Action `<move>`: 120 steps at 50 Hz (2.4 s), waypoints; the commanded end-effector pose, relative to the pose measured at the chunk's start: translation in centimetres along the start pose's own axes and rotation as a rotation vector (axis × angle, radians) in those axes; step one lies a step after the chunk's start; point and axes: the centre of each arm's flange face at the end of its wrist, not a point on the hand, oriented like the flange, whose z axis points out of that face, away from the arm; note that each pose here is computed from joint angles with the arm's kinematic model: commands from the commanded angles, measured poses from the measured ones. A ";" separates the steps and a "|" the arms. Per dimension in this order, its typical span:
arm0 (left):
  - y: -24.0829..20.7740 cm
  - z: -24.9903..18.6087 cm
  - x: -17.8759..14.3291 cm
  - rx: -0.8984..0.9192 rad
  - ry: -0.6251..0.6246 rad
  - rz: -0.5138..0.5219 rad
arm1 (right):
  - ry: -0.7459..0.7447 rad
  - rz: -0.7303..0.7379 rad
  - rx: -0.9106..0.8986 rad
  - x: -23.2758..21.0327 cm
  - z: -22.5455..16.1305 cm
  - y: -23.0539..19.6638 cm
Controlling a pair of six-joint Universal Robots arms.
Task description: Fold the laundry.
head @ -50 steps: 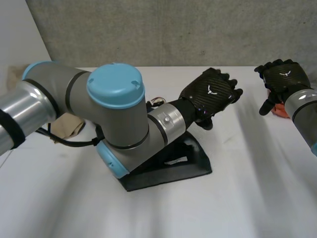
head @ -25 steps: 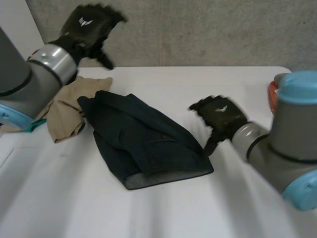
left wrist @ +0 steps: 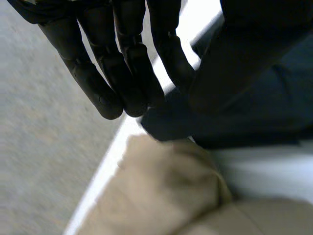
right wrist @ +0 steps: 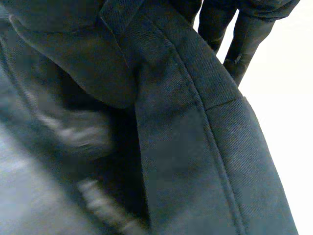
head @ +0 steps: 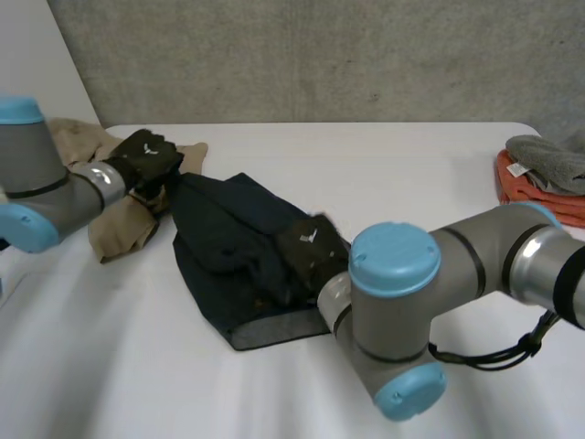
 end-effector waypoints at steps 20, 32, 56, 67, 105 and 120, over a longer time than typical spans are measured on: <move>-17.9 3.2 2.3 0.632 -0.415 -0.128 | 0.623 -0.084 0.123 23.8 7.2 -1.0; -14.1 1.5 0.2 0.462 -0.413 -0.153 | 0.575 -0.071 0.007 22.6 3.5 -3.5; -7.0 -2.7 -2.3 0.174 -0.256 -0.250 | 0.063 0.297 -0.395 4.3 -4.7 0.6; -6.9 -3.4 -1.8 0.161 -0.251 -0.289 | 0.186 0.249 -0.366 2.6 -3.4 3.7; -9.1 -7.0 8.6 -0.013 0.055 -0.663 | 0.201 0.052 0.146 6.3 -7.5 -11.9; -8.5 -4.0 12.7 -0.076 0.009 -0.643 | 0.204 0.078 0.222 7.0 -9.3 -14.4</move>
